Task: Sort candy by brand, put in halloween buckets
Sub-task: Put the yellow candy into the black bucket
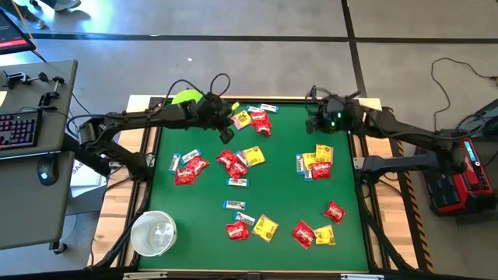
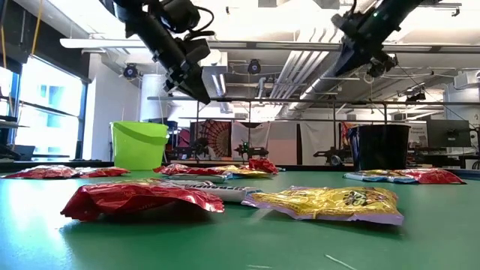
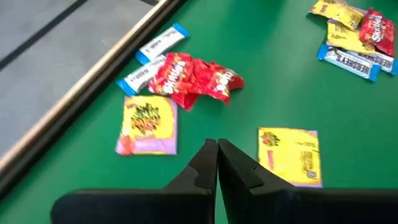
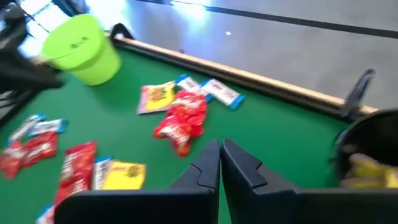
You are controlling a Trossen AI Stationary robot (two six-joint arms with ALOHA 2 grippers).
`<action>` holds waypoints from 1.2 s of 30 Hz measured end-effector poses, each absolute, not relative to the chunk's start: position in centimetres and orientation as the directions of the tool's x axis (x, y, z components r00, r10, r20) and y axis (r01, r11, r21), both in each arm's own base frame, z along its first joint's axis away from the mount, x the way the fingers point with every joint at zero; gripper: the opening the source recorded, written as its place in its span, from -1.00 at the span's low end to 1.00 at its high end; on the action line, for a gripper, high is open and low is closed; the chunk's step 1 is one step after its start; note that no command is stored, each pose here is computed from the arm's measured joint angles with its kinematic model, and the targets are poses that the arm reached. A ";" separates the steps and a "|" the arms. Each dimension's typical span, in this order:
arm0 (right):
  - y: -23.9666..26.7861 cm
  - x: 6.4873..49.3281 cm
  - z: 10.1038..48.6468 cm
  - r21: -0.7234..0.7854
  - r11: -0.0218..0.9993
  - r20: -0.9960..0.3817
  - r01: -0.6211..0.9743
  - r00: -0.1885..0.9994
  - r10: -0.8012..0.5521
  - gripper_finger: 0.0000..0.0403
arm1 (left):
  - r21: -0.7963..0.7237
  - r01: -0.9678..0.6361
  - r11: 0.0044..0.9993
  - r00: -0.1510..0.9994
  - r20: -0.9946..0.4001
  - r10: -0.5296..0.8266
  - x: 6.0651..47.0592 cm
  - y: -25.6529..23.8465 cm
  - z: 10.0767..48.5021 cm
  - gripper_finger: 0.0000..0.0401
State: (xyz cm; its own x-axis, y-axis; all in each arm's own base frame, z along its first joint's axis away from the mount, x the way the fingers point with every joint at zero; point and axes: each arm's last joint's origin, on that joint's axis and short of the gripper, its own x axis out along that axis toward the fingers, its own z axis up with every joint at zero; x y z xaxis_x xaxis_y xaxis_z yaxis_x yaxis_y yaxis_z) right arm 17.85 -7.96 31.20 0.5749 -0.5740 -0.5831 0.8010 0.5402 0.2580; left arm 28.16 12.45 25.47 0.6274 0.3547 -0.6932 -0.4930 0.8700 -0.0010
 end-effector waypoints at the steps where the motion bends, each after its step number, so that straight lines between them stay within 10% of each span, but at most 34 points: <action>1: -7.3 18.0 31.1 0.254 0.547 -0.577 0.798 0.579 -0.576 -0.99 | 0.004 -0.482 0.876 0.625 -0.700 0.347 28.3 12.8 25.4 -1.00; 10: -2.8 19.0 30.1 0.235 0.566 -0.533 0.790 0.592 -0.604 -1.00 | 0.061 -0.429 0.901 0.546 -0.777 0.313 30.5 15.2 23.1 -0.93; 24: -0.6 19.0 30.2 0.264 0.572 -0.490 0.776 0.619 -0.613 -1.00 | 0.196 -0.371 0.908 0.397 -0.850 0.346 32.4 16.7 17.8 -0.30; 36: -0.5 19.0 30.2 0.265 0.561 -0.486 0.784 0.611 -0.625 -1.00 | 0.223 -0.353 0.909 0.404 -0.840 0.363 33.6 17.6 15.1 -0.26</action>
State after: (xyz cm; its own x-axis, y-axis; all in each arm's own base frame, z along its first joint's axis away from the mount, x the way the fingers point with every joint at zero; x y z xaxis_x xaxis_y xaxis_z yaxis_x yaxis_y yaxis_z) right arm 18.99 -0.51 30.19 0.6111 -0.6245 -0.4863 0.7843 0.5608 0.2653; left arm 33.60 17.61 15.13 0.4035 0.3633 -0.8397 -0.3530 0.9085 0.2235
